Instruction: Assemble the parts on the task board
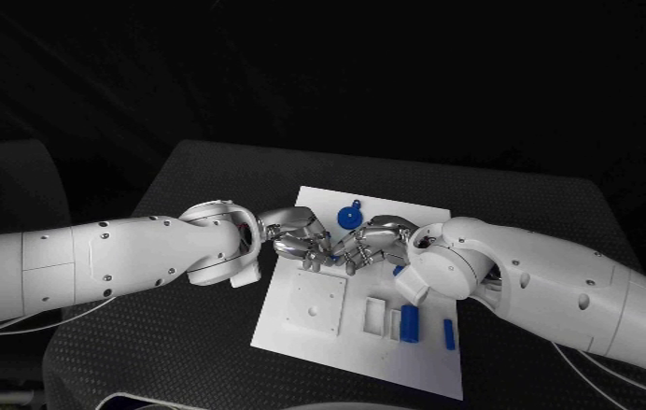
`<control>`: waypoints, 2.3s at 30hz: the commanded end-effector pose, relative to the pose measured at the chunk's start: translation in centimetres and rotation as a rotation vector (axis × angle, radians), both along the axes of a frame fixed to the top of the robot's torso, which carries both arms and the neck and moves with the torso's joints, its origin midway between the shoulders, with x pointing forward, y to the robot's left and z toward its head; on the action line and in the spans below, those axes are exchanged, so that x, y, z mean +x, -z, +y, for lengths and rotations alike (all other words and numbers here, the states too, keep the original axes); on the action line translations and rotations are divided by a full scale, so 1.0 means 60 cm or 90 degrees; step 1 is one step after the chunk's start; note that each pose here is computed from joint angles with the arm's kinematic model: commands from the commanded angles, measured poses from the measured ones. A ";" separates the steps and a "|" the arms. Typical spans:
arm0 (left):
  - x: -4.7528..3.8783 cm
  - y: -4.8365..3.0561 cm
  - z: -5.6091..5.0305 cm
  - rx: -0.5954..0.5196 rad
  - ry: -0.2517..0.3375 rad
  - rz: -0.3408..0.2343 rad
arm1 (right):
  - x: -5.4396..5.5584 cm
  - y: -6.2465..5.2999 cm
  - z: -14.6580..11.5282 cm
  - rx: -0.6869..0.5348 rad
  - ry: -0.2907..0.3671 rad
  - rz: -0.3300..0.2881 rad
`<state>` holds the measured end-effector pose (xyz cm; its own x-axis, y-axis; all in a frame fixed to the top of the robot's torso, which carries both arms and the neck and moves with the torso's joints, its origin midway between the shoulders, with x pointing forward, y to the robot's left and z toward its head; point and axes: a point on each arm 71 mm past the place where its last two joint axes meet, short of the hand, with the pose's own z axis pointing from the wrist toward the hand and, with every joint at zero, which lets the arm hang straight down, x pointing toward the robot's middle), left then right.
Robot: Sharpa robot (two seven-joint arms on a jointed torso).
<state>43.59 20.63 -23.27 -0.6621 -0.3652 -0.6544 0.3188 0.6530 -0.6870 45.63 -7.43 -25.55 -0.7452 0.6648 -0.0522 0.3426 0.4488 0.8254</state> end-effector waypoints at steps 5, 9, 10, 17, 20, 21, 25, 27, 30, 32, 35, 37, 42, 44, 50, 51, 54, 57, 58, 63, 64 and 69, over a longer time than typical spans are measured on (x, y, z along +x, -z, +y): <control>-0.002 -0.002 -0.006 -0.010 0.003 0.002 | -0.001 -0.001 0.006 0.008 0.001 -0.005; -0.002 -0.001 -0.007 -0.009 0.003 0.003 | -0.001 -0.002 0.007 0.010 0.003 -0.007; -0.002 -0.001 -0.007 -0.009 0.003 0.003 | -0.001 -0.002 0.007 0.011 0.003 -0.007; -0.001 -0.001 -0.007 -0.008 0.000 0.002 | -0.004 -0.003 0.010 0.012 0.007 -0.008; -0.001 -0.001 -0.007 -0.007 -0.002 0.002 | -0.004 -0.004 0.011 0.011 0.012 -0.009; -0.001 -0.001 -0.007 -0.006 -0.003 0.002 | -0.004 -0.004 0.011 0.011 0.014 -0.010; -0.001 -0.001 -0.007 -0.005 -0.004 0.003 | -0.006 -0.004 0.012 0.011 0.018 -0.010; -0.001 -0.001 -0.006 -0.005 -0.005 0.003 | -0.006 -0.004 0.012 0.010 0.021 -0.011; -0.001 -0.001 -0.008 -0.006 -0.005 0.005 | -0.006 -0.004 0.012 0.010 0.029 -0.014; -0.001 -0.001 -0.009 -0.009 -0.006 0.008 | -0.006 -0.004 0.012 0.011 0.037 -0.011; -0.001 -0.001 -0.011 -0.008 -0.006 0.008 | -0.006 -0.005 0.013 0.013 0.047 -0.009; -0.001 -0.001 -0.014 -0.008 -0.007 0.007 | -0.008 -0.004 0.014 0.017 0.055 -0.002; -0.002 0.000 -0.018 -0.002 -0.012 0.009 | -0.010 -0.005 0.015 0.020 0.089 0.001; -0.002 -0.001 -0.020 -0.001 -0.012 0.008 | -0.011 -0.005 0.015 0.019 0.095 0.000; -0.002 -0.001 -0.021 0.001 -0.015 0.007 | -0.011 -0.006 0.014 0.017 0.108 0.000; -0.002 -0.001 -0.021 0.001 -0.016 0.006 | -0.012 -0.006 0.015 0.017 0.107 0.000; -0.001 -0.001 -0.020 0.002 -0.020 0.004 | -0.014 -0.006 0.016 0.018 0.104 0.001; 0.000 -0.001 -0.016 0.005 -0.027 0.002 | -0.015 -0.006 0.016 0.017 0.098 0.002; 0.001 0.000 -0.015 0.007 -0.031 0.000 | -0.015 -0.006 0.015 0.015 0.097 0.001; 0.004 0.000 -0.006 0.015 -0.045 -0.003 | -0.016 -0.005 0.011 0.007 0.090 -0.006; 0.004 0.001 -0.006 0.017 -0.046 -0.003 | -0.016 -0.004 0.010 0.006 0.091 -0.006; 0.004 0.001 -0.005 0.023 -0.043 -0.004 | -0.016 -0.004 0.009 0.000 0.088 -0.011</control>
<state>43.75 20.14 -23.21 -0.6412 -0.3884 -0.6618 0.2855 0.6798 -0.6756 44.82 -7.19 -25.51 -0.6222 0.7806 -0.0598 0.4122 0.3916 0.8227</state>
